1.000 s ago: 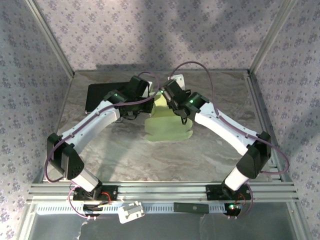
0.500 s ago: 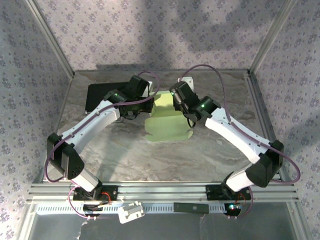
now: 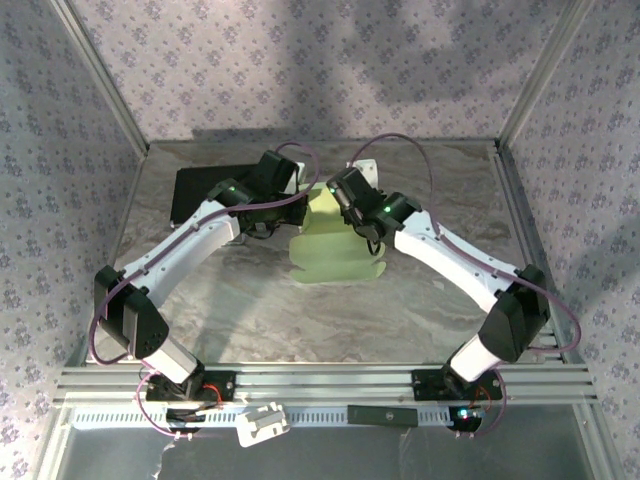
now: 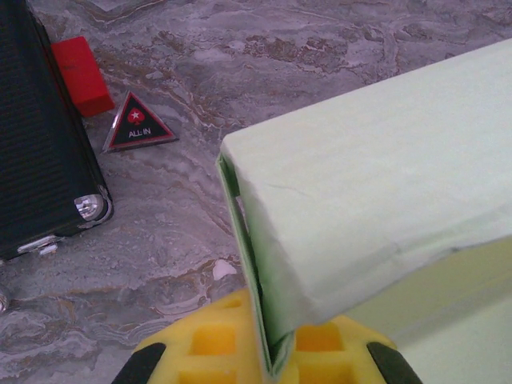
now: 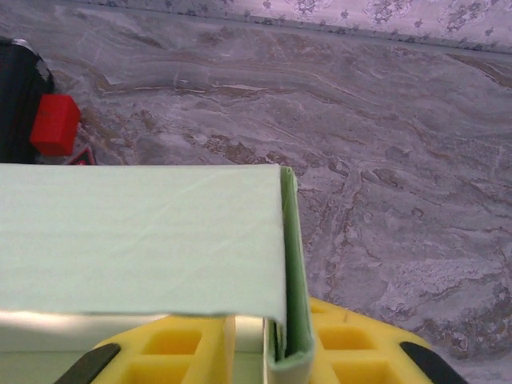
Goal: Fold the paper box
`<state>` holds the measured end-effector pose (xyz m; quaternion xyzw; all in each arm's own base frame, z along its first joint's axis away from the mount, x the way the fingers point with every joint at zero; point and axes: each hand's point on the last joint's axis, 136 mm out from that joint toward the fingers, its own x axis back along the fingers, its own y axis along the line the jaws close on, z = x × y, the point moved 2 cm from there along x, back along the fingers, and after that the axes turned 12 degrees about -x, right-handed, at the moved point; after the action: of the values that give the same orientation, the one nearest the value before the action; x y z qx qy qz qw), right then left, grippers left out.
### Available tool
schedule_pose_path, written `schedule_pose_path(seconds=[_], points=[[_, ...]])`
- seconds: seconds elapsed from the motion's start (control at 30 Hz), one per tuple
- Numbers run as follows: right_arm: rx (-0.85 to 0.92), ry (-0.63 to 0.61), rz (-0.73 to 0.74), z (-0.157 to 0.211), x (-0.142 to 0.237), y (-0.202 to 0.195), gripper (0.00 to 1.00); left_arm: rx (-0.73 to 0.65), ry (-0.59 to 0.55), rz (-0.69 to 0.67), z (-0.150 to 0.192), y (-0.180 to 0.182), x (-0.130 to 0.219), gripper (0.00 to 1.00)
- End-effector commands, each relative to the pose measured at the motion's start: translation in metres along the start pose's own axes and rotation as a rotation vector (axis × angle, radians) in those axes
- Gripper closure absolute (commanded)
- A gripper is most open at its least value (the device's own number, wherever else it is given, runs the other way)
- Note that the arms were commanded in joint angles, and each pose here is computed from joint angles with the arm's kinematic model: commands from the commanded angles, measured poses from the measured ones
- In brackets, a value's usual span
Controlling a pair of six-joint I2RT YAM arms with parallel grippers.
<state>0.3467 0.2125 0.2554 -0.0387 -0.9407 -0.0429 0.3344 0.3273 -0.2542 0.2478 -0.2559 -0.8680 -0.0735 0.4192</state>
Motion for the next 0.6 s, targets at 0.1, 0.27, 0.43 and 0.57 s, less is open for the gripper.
schedule_pose_path(seconds=[0.1, 0.27, 0.43, 0.57], points=[[-0.021, -0.036, 0.063, -0.0068, -0.0052, -0.007, 0.84, 0.007, -0.019, 0.002, -0.0087, -0.0019, 0.0077, 1.0], [-0.029, -0.037, 0.076, -0.006, -0.0067, -0.0076, 0.91, 0.007, -0.018, 0.003, -0.0081, -0.0024, 0.0079, 1.0], [-0.038, -0.042, 0.081, -0.008, -0.0046, -0.0083, 0.98, 0.006, -0.017, 0.004, -0.0077, -0.0025, 0.007, 1.0], [-0.046, -0.043, 0.097, -0.009, -0.0034, -0.0108, 1.0, 0.008, -0.019, 0.005, -0.0087, -0.0028, 0.0078, 1.0]])
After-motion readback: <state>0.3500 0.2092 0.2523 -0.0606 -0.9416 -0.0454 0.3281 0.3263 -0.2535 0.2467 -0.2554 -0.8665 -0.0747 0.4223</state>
